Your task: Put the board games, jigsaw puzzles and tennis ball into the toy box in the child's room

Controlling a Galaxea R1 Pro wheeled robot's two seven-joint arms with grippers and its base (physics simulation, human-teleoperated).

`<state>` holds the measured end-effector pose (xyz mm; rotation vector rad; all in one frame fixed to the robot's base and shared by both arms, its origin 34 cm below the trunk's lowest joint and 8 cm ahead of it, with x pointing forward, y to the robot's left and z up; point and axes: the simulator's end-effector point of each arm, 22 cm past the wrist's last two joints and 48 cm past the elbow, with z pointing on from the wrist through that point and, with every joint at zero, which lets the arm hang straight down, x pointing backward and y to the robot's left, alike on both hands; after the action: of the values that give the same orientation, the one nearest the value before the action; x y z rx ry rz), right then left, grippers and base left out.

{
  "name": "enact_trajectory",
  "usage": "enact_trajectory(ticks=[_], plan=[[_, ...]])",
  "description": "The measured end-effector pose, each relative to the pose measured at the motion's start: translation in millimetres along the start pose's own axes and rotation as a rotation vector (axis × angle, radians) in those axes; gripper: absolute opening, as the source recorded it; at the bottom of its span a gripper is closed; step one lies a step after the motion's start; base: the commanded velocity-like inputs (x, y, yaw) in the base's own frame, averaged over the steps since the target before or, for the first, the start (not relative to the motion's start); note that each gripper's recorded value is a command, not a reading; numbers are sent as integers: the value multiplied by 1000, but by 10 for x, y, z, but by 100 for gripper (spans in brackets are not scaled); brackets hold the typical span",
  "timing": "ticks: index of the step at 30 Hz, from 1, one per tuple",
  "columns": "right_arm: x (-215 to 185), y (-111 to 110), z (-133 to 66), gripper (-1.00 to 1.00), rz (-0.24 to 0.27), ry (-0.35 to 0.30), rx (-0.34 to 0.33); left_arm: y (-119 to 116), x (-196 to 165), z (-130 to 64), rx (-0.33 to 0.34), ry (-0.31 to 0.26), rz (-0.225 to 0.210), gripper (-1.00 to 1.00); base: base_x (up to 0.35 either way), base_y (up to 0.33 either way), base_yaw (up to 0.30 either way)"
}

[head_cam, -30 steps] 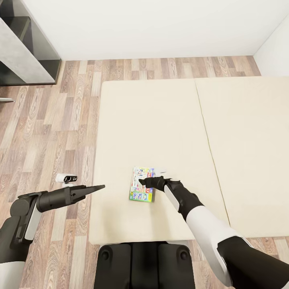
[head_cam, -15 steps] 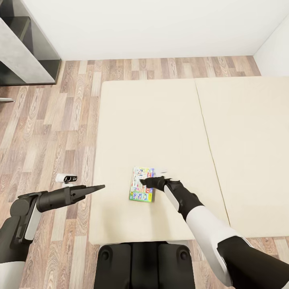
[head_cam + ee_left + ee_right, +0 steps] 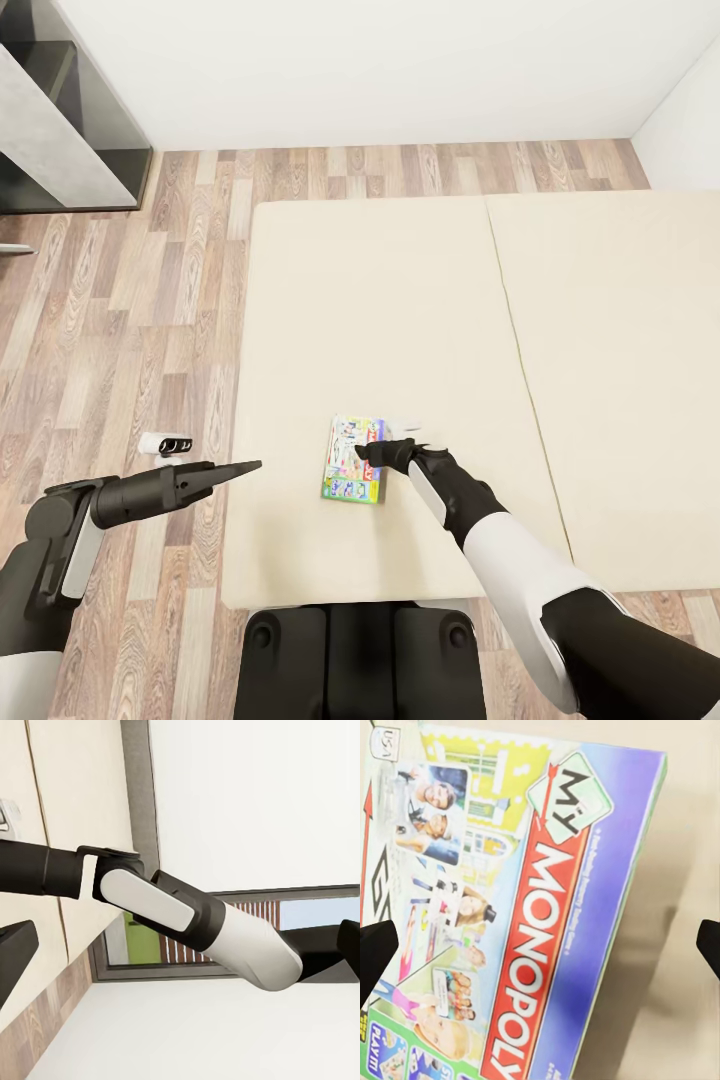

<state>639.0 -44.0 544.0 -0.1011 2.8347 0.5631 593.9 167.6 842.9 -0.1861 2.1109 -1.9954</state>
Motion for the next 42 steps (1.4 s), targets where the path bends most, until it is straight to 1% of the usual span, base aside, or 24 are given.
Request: enact_trajectory(ticks=[16,42], plan=[[-6,-3,0,100,2,-3,1,0,-5,-4,-1,0,1,100,0,0,0],[6,13,1,100,26,1,-11,1,-6,-8,-2,-1,1,100,0,0,0]])
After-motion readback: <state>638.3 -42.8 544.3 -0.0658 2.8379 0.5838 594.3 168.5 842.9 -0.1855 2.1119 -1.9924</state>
